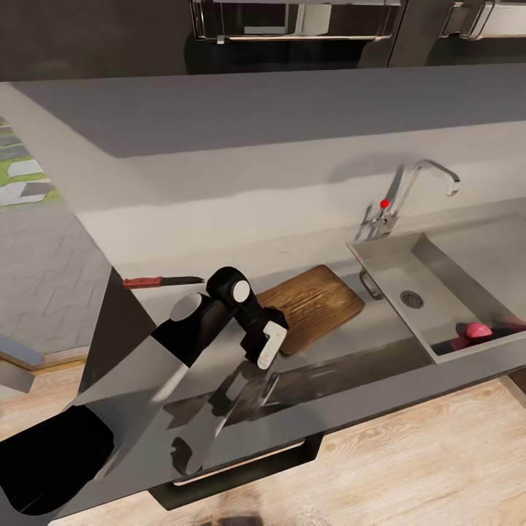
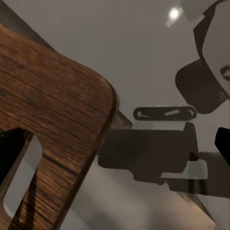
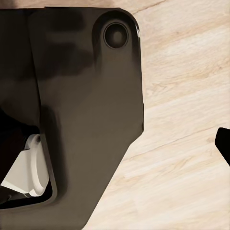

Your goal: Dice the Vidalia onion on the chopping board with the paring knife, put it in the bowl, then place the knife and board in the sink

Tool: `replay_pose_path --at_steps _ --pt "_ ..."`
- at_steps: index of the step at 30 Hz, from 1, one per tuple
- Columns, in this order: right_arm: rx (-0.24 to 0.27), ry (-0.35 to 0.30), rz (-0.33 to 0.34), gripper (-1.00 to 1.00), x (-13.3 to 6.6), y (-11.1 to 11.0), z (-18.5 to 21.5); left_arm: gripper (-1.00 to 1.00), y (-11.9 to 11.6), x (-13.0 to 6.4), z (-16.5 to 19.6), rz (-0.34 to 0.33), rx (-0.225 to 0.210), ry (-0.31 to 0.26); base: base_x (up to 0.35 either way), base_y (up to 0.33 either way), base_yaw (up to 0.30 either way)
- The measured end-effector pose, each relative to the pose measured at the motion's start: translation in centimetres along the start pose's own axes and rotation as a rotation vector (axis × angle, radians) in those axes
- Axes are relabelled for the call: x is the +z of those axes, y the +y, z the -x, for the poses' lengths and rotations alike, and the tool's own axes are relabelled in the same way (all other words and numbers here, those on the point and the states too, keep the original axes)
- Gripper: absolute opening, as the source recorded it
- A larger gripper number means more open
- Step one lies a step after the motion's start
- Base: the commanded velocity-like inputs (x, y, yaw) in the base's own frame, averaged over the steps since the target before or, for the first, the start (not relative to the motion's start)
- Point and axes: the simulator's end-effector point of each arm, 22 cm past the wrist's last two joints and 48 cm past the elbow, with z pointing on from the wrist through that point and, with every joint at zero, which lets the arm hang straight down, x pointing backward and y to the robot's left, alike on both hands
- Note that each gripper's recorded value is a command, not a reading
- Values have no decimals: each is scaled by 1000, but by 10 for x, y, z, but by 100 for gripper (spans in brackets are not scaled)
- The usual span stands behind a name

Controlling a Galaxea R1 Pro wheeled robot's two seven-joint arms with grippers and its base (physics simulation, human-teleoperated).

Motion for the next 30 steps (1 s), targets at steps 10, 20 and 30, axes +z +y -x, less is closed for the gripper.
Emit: replay_pose_path --at_steps 10,20,30 --pt "0 0 0 100 0 0 0 100 -2 -1 6 -1 -10 -51 0 0 0" --pt "0 0 0 100 0 0 0 100 -5 -2 -1 -4 -21 -52 0 0 0" --pt "0 0 -1 100 0 0 0 100 -7 -3 -8 -5 -30 -44 0 0 0"
